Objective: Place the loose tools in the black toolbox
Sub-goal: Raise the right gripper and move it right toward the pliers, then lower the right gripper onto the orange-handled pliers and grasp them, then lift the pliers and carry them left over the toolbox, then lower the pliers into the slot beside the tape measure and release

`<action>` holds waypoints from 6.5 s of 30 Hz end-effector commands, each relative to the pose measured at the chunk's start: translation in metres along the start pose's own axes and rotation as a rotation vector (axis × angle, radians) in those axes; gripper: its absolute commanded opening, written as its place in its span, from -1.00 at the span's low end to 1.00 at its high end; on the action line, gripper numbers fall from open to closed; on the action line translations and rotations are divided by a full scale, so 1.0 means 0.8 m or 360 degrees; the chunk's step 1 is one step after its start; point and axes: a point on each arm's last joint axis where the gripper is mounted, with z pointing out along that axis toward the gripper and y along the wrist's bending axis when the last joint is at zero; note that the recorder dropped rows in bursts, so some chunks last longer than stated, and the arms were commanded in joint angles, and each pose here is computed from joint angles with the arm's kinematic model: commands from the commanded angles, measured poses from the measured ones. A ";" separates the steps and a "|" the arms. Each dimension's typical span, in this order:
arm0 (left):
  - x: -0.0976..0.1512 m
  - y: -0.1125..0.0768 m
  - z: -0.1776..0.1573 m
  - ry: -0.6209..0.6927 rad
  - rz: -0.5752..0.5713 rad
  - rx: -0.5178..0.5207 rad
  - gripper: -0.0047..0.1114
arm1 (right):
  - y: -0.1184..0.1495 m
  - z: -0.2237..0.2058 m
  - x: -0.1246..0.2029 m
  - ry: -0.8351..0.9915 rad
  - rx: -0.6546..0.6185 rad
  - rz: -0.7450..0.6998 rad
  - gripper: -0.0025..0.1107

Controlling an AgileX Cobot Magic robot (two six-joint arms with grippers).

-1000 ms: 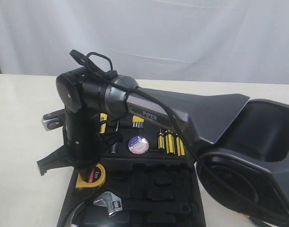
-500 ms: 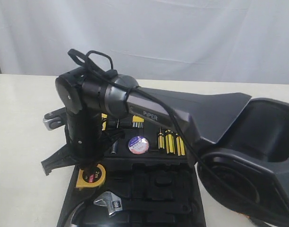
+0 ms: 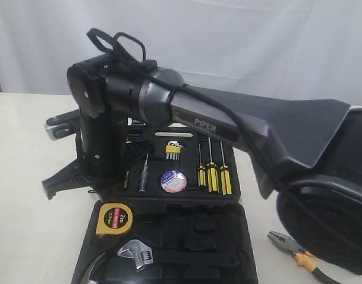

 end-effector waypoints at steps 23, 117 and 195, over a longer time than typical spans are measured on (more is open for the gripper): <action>0.000 0.000 0.000 -0.0007 -0.0007 0.0007 -0.92 | -0.200 -0.204 0.218 -0.0063 0.0244 0.0009 -0.96; 0.000 0.000 0.000 -0.0007 -0.0007 0.0007 -0.92 | -0.272 0.027 0.274 0.0509 0.0110 -0.0473 -0.54; 0.000 0.000 0.000 -0.0007 -0.0007 0.0007 -0.92 | -0.098 0.024 0.091 0.0172 0.0000 -0.1779 -0.54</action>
